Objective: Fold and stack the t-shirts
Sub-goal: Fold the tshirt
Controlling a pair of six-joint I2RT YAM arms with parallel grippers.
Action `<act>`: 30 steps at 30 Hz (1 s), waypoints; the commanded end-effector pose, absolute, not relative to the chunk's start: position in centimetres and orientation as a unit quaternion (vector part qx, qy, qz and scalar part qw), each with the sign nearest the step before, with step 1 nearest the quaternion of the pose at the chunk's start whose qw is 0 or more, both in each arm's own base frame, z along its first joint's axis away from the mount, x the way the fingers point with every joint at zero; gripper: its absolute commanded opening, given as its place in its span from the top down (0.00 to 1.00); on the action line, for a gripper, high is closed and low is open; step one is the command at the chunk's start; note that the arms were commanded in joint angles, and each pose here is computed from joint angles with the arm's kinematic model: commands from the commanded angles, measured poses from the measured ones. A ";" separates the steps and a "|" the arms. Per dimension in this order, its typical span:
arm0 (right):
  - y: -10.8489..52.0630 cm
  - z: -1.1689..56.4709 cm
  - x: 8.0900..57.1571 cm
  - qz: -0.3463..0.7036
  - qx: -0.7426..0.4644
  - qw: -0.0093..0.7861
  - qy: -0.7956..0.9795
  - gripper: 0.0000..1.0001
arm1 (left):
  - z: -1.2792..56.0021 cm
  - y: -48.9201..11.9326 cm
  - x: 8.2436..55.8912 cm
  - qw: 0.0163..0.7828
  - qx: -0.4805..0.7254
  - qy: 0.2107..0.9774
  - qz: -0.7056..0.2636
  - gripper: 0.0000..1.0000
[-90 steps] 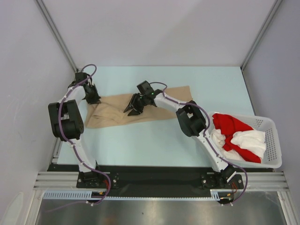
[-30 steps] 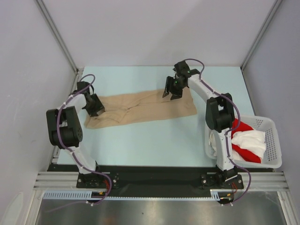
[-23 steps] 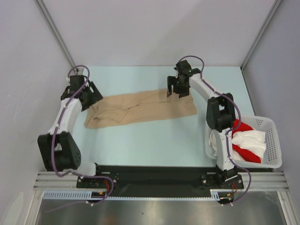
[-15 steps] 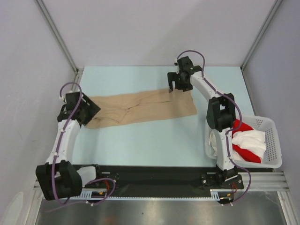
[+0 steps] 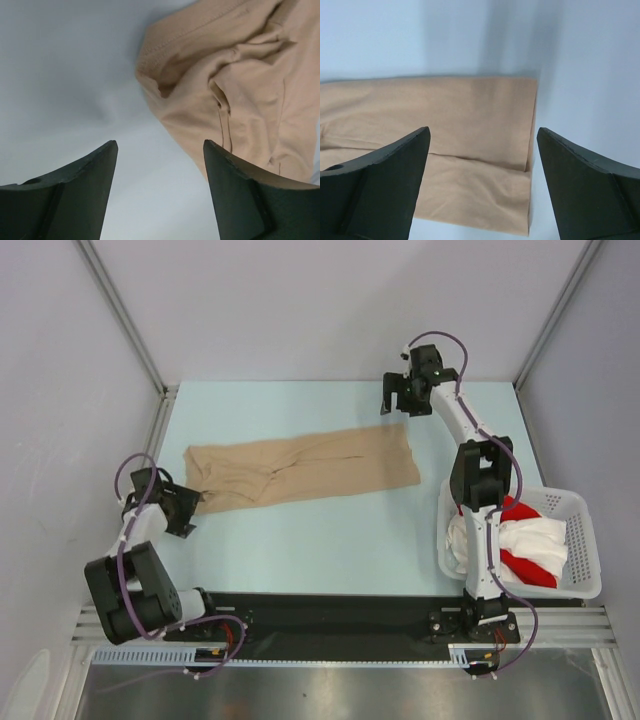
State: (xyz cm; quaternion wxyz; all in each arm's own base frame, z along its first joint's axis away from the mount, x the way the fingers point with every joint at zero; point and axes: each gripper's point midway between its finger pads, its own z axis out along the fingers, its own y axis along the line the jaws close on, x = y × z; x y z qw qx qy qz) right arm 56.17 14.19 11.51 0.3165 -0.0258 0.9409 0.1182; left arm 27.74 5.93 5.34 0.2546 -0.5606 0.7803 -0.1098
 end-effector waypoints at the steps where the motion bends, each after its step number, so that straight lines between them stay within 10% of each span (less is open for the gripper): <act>1: 13.9 11.7 58.1 0.152 -0.023 0.334 0.930 0.05 | 5.0 6.6 29.8 0.265 -0.574 0.763 -0.135 0.26; 14: 12.7 7.3 58.6 0.159 -0.019 0.304 0.939 0.15 | 2.4 8.0 30.6 0.240 -0.582 0.768 -0.121 0.32; 30: 11.9 4.1 58.3 0.195 -0.006 0.274 0.942 0.27 | 1.2 9.8 32.5 0.229 -0.585 0.768 -0.122 0.89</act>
